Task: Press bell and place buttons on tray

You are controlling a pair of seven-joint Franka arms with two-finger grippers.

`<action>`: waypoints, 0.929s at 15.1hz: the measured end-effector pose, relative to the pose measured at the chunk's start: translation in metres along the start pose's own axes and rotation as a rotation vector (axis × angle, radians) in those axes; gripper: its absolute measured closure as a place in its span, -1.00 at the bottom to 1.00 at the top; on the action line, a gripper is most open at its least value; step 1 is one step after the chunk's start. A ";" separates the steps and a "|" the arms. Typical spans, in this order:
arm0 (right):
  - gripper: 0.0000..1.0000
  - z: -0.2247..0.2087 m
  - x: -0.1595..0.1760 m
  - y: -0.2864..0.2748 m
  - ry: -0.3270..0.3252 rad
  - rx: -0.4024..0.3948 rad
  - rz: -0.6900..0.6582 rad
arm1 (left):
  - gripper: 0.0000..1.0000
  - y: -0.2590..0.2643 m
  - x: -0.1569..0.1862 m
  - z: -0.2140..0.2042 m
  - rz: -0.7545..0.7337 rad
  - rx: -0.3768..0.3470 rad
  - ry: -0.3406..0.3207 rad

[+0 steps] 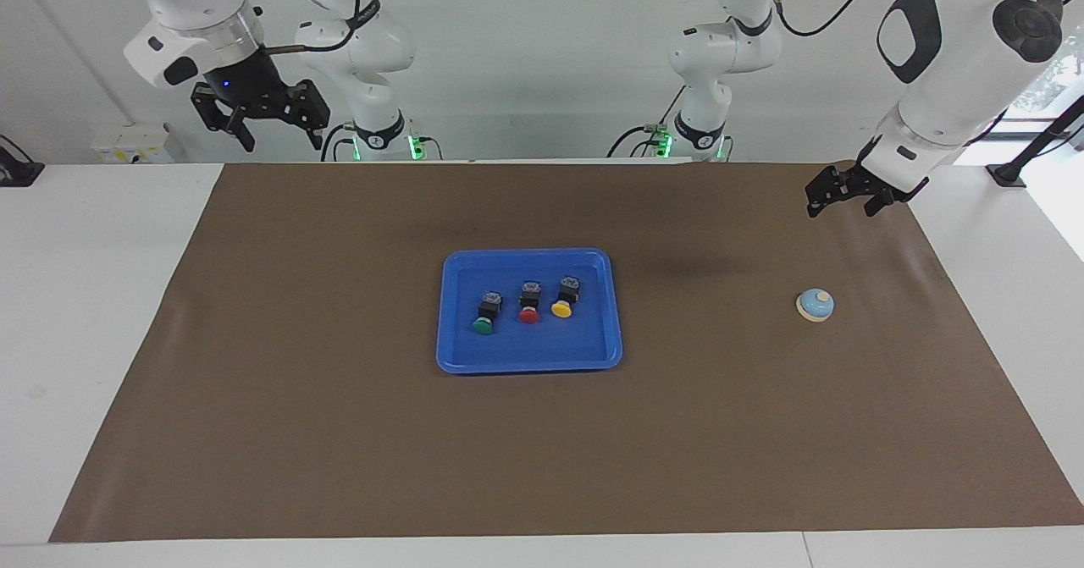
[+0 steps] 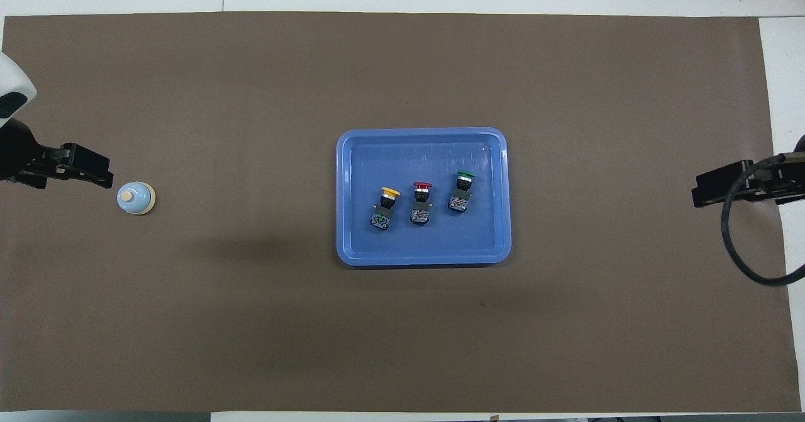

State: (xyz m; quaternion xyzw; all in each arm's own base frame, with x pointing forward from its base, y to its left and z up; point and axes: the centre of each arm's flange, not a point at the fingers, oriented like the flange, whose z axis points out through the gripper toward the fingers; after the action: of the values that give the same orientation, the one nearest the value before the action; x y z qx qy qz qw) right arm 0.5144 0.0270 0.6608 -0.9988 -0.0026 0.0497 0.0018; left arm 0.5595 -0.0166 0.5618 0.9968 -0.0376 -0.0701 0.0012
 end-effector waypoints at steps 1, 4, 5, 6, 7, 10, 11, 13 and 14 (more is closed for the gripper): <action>-1.00 0.000 0.000 0.000 0.000 0.000 0.000 | -1.00 0.000 0.000 0.000 -0.001 0.000 -0.001; -1.00 0.000 0.000 0.000 0.000 0.000 0.000 | -1.00 -0.003 -0.001 0.000 -0.006 0.000 -0.004; -1.00 0.000 0.000 0.000 0.000 0.000 0.000 | -1.00 -0.003 -0.001 0.000 -0.006 0.000 -0.005; -1.00 0.000 0.000 0.000 0.000 0.000 0.000 | -1.00 -0.003 -0.001 0.000 -0.006 0.000 -0.006; -1.00 0.000 0.000 0.000 0.000 0.000 0.000 | -1.00 -0.003 -0.001 0.000 -0.006 0.000 -0.007; -1.00 0.000 0.000 0.000 0.000 0.000 0.000 | -1.00 -0.003 -0.002 -0.002 -0.005 0.001 -0.004; -1.00 0.000 0.000 0.000 0.000 0.000 0.000 | -1.00 -0.002 -0.002 -0.002 -0.004 0.001 -0.003; -1.00 0.000 0.000 0.000 0.000 0.000 0.000 | -1.00 0.001 -0.002 -0.005 0.002 0.002 0.003; -1.00 0.000 0.000 0.000 0.000 0.000 0.000 | -1.00 0.002 -0.002 -0.006 0.002 0.002 0.005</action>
State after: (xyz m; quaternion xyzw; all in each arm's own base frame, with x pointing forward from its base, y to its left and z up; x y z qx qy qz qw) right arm 0.5143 0.0270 0.6609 -0.9988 -0.0026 0.0497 0.0018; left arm 0.5582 -0.0182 0.5681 0.9969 -0.0390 -0.0677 0.0002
